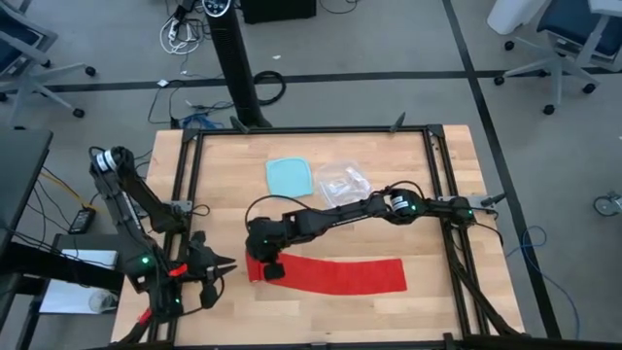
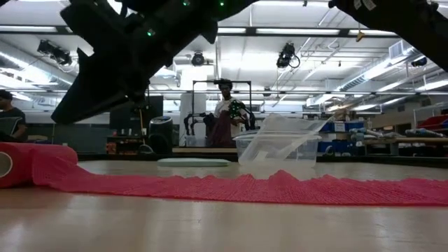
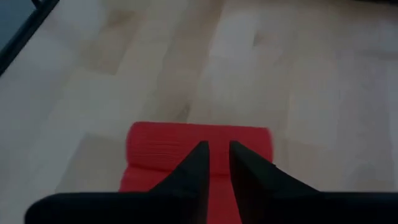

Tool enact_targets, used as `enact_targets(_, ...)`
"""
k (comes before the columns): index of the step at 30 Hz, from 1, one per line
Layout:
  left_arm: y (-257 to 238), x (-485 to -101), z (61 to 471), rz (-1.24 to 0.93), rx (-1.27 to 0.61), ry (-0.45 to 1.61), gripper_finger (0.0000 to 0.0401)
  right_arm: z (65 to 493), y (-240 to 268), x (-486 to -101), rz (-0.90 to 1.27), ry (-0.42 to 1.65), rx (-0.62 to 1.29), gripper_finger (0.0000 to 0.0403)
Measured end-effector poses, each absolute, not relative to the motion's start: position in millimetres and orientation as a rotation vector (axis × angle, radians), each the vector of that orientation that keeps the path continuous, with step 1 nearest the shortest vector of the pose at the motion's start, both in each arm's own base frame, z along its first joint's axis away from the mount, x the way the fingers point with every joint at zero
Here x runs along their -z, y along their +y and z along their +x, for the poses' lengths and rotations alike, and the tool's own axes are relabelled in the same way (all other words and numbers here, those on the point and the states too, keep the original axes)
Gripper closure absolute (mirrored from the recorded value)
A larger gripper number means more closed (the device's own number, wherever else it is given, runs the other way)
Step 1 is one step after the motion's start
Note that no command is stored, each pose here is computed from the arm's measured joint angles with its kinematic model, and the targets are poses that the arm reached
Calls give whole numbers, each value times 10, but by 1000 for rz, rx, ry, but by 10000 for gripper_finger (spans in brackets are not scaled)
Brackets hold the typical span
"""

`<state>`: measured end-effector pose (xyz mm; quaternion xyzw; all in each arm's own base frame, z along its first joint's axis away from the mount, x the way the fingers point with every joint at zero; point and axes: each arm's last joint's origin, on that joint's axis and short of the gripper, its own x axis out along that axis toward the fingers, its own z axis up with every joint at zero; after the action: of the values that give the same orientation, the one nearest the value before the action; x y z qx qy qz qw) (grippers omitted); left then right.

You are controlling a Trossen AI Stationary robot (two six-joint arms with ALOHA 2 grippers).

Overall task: Roll bandage
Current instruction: Roll the red bandage

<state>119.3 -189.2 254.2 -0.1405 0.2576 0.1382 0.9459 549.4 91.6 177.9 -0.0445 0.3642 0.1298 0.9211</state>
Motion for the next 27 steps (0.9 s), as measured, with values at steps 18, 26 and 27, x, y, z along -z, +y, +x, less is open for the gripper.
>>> enact_targets(18, -2201, -1913, 1332, -482, -483, 716, 329, 5474, 858, -1606, -100, 765, -236, 354)
enact_targets(26, -2249, -1753, 1416, -484, -518, 764, 329, 5437, 857, -1462, -81, 799, -236, 355)
enact_targets(27, -2253, -1737, 1425, -486, -520, 769, 329, 5433, 869, -1464, -81, 802, -238, 355)
